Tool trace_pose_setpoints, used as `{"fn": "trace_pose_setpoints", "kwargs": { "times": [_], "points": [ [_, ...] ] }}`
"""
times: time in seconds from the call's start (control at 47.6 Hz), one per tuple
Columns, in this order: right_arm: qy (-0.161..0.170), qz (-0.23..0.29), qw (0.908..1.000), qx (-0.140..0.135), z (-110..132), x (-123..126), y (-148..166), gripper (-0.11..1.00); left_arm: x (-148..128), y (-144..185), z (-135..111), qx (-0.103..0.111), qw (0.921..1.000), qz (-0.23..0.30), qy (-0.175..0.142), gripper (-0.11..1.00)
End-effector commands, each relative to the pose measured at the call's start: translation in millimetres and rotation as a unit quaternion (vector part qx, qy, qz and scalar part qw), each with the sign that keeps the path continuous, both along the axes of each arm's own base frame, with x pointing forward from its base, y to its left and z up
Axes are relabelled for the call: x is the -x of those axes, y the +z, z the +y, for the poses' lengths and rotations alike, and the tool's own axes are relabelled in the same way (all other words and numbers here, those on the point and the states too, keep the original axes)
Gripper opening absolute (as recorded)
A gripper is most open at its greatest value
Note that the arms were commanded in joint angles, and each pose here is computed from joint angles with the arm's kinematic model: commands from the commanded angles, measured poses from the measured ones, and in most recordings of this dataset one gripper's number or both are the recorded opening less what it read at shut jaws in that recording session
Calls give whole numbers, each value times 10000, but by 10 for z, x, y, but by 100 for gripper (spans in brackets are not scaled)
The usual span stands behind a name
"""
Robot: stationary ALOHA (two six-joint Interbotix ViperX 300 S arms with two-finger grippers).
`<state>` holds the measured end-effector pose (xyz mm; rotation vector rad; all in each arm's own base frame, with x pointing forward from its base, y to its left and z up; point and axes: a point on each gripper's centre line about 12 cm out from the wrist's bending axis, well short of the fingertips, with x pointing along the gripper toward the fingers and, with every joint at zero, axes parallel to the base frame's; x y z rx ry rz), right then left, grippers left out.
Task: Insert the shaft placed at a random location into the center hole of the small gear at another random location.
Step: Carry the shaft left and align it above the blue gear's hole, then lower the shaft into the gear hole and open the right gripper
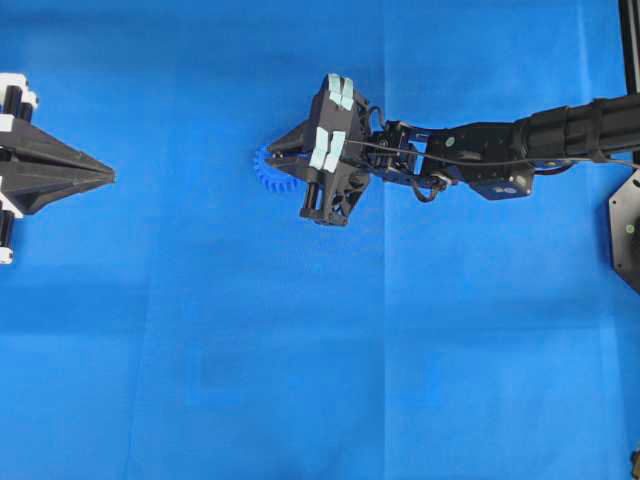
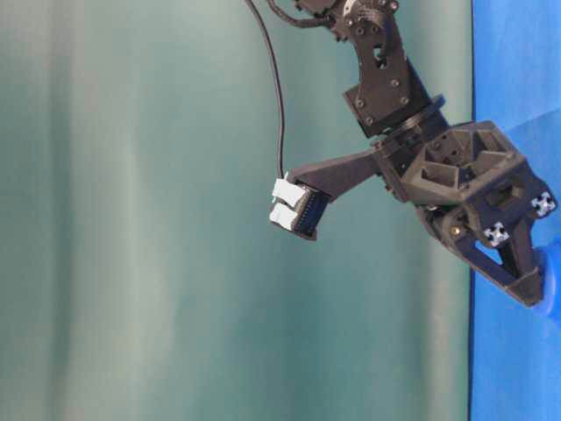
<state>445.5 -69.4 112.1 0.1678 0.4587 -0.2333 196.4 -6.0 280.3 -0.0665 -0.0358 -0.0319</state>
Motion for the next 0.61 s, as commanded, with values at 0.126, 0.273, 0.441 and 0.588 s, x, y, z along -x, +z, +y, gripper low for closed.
{"fn": "trace_pose_setpoints", "kwargs": {
  "times": [0.126, 0.273, 0.441, 0.588],
  "points": [
    [13, -4, 10000, -18, 7, -20, 69, 3, -11, 35, 3, 1, 10000, -46, 8, 0],
    [16, 46, 10000, -39, 10, -14, 58, 5, -11, 34, 3, 9, 10000, -38, 9, 0],
    [18, 25, 10000, -28, 9, -24, 69, 33, -11, 32, 3, 8, 10000, -30, 9, 0],
    [18, -20, 10000, -21, 9, -17, 110, 75, -11, 32, 6, 8, 10000, -30, 17, 0]
  ]
}}
